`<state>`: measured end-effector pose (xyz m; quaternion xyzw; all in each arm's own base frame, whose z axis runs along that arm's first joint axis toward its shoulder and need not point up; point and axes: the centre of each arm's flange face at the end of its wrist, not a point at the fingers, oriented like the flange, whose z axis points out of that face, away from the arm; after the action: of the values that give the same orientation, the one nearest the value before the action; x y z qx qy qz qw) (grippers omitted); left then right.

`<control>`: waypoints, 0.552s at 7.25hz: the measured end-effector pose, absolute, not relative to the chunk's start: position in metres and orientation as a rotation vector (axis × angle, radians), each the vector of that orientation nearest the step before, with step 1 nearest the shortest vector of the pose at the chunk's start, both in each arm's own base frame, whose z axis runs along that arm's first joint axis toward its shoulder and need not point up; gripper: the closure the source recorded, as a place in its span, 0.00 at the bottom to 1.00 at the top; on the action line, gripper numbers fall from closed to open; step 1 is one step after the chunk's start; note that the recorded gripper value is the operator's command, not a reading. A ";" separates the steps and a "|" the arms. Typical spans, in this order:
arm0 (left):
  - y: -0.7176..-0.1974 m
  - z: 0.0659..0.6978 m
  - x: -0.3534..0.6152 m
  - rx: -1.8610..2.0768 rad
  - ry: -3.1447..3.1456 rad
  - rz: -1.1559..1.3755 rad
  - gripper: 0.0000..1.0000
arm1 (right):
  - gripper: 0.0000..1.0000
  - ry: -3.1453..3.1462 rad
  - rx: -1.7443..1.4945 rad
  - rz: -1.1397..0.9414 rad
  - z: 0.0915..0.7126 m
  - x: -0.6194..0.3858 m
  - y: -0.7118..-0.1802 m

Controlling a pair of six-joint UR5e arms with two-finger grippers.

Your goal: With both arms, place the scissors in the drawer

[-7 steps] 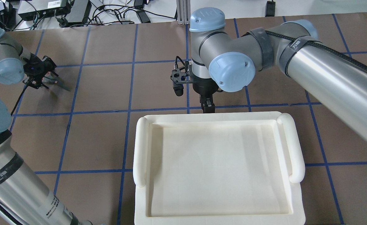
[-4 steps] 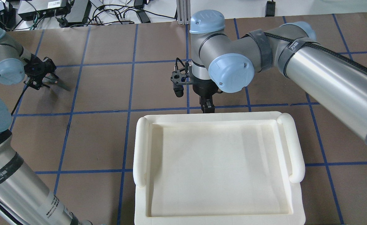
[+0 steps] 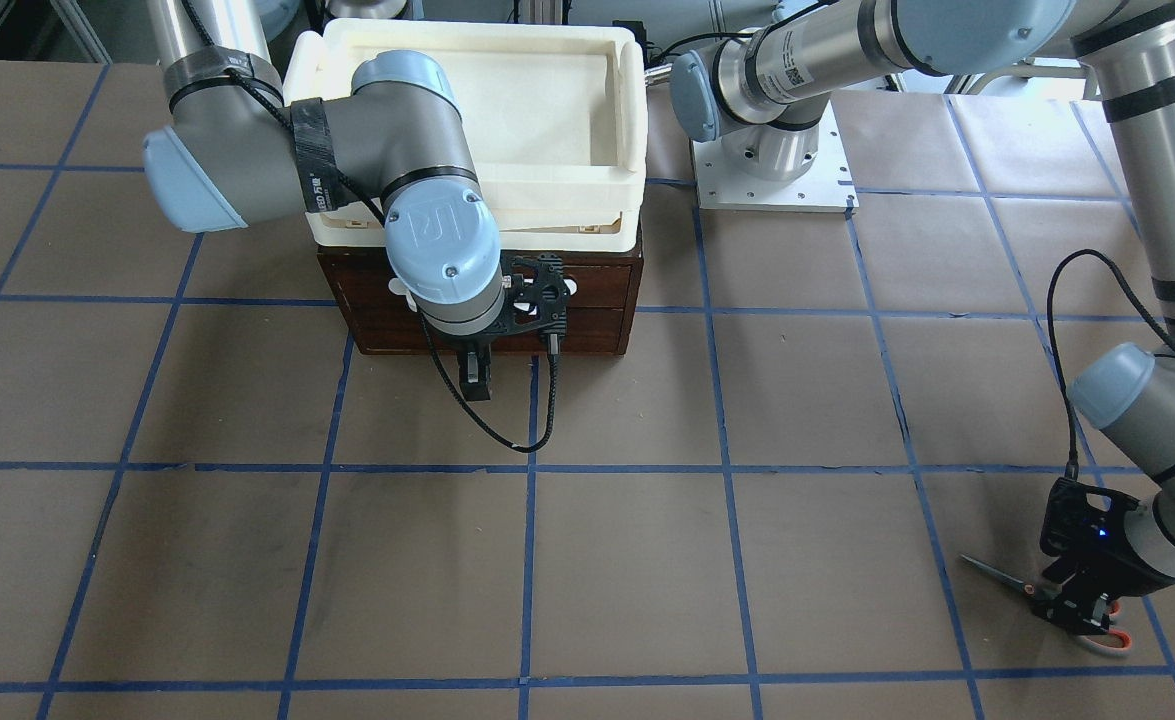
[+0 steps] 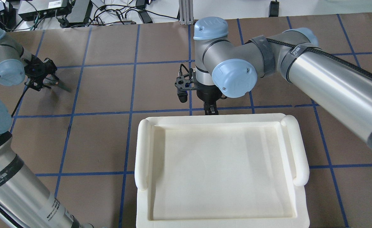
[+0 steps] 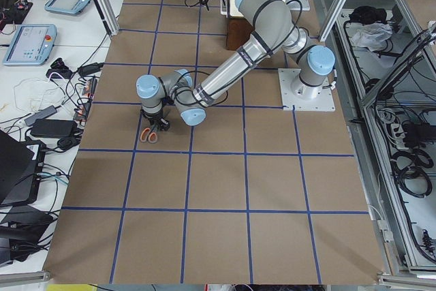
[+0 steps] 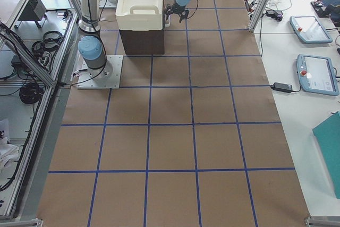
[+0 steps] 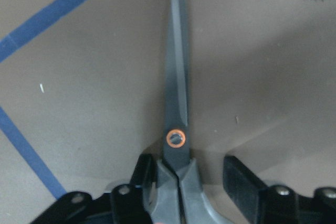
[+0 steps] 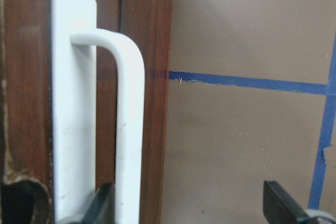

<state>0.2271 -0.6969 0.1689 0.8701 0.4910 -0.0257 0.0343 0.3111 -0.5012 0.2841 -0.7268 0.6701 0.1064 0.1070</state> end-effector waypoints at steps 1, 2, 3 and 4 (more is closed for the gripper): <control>-0.697 0.170 0.227 2.676 1.507 -0.077 0.58 | 0.42 1.975 -2.139 0.315 0.284 0.311 -0.501; -0.697 0.170 0.227 2.676 1.505 -0.075 0.59 | 0.45 1.978 -2.139 0.315 0.284 0.311 -0.501; -0.697 0.172 0.227 2.675 1.503 -0.074 0.62 | 0.45 1.981 -2.142 0.314 0.284 0.311 -0.501; -0.696 0.176 0.227 2.670 1.503 -0.076 0.63 | 0.45 1.984 -2.145 0.315 0.284 0.310 -0.502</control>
<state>0.2272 -0.6965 0.1756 0.8705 0.4900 -0.0247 0.0385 0.3105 -0.5018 0.2841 -0.7262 0.6716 0.1065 0.1012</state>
